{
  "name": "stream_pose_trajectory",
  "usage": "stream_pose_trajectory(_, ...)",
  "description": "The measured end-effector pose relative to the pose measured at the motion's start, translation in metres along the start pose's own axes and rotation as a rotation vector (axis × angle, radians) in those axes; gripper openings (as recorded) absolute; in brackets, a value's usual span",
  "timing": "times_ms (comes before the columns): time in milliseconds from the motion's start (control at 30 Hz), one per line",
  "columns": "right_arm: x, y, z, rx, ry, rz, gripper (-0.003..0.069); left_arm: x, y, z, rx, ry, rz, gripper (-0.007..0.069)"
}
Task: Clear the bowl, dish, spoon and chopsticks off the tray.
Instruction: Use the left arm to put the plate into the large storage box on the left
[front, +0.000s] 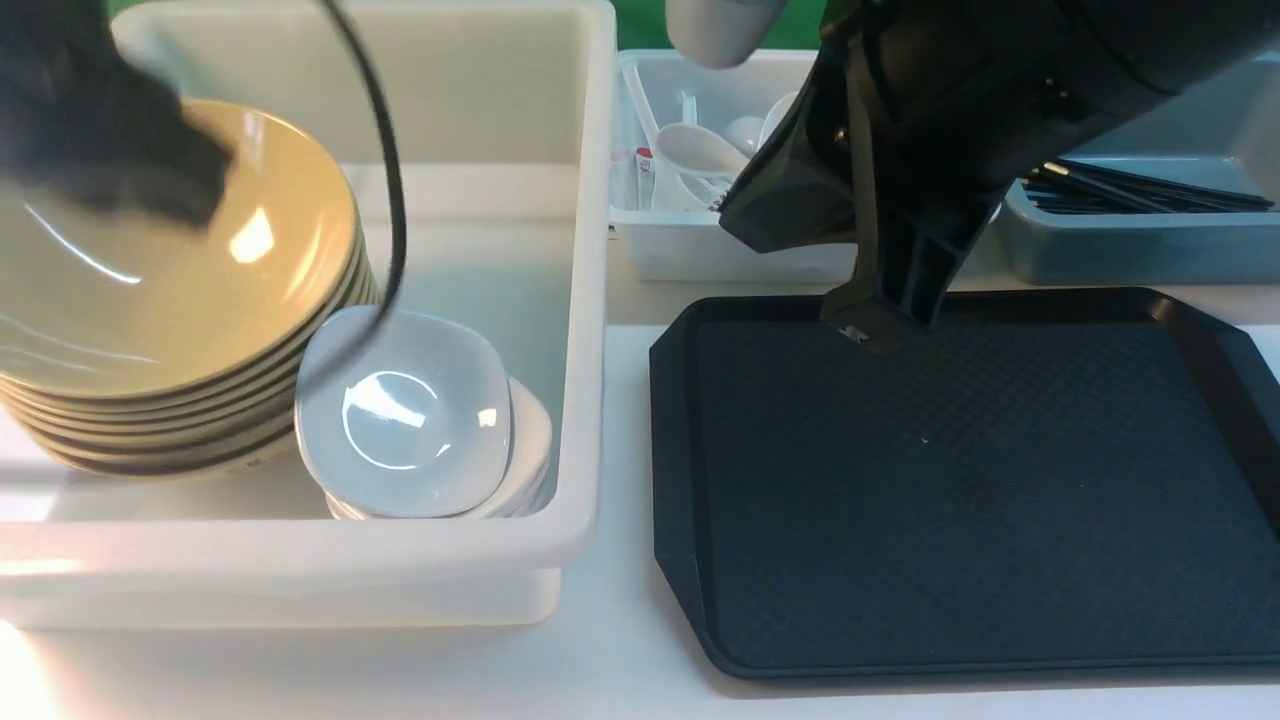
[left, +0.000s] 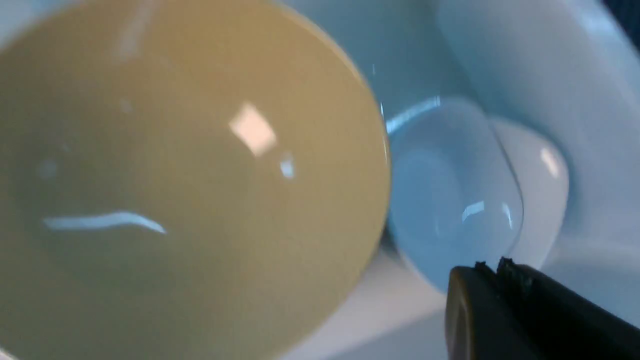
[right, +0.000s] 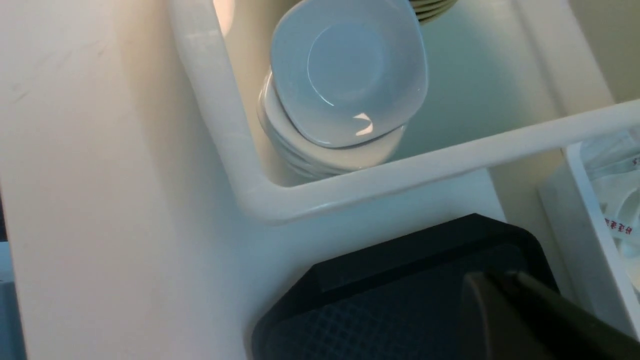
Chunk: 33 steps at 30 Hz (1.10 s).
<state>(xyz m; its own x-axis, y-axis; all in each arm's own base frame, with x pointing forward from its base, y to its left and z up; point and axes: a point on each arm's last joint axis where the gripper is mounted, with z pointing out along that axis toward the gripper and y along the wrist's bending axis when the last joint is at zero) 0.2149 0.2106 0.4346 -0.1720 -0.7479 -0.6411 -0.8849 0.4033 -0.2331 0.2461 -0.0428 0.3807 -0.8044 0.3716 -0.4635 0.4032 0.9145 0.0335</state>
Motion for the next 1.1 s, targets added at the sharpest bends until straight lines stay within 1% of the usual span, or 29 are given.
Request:
stream_pose_trajectory(33, 0.000, 0.000, 0.000, 0.003, -0.005, 0.000, 0.0045, 0.017, -0.002, 0.024, 0.018, 0.070, -0.013, -0.0003)
stream_pose_trajectory(67, -0.001, 0.000, 0.000, 0.003, -0.006, 0.000, 0.0045, 0.016, -0.002, 0.024, 0.016, 0.062, -0.013, -0.0004)
stream_pose_trajectory(100, -0.001, -0.001, 0.000, 0.008, -0.011, -0.001, 0.0045, 0.030, -0.003, 0.046, 0.025, 0.107, -0.026, -0.0008)
stream_pose_trajectory(133, -0.001, -0.001, 0.000, 0.009, -0.014, -0.001, 0.0045, 0.038, -0.004, 0.061, 0.023, 0.112, -0.043, -0.0009)
stream_pose_trajectory(267, -0.001, -0.001, 0.000, 0.011, -0.014, -0.001, 0.0045, 0.049, -0.004, 0.079, 0.013, 0.102, -0.062, -0.0009)
stream_pose_trajectory(533, -0.001, -0.001, 0.000, 0.008, -0.009, -0.001, 0.0045, 0.038, 0.001, 0.090, -0.028, -0.033, -0.111, -0.0009)
stream_pose_trajectory(733, 0.002, 0.001, 0.000, -0.006, 0.017, -0.001, 0.0045, 0.036, 0.005, 0.125, -0.007, 0.062, -0.148, -0.0009)
stream_pose_trajectory(833, 0.002, 0.001, 0.000, -0.007, 0.019, 0.000, 0.0045, 0.036, 0.004, 0.131, 0.006, 0.078, -0.154, -0.0009)
stream_pose_trajectory(1033, 0.002, 0.001, 0.000, -0.007, 0.019, 0.001, 0.0045, 0.026, -0.019, 0.132, 0.033, 0.039, -0.075, -0.0009)
stream_pose_trajectory(1100, 0.002, 0.001, 0.000, -0.006, 0.020, 0.000, 0.0045, 0.015, -0.034, 0.126, 0.052, 0.017, -0.013, -0.0009)
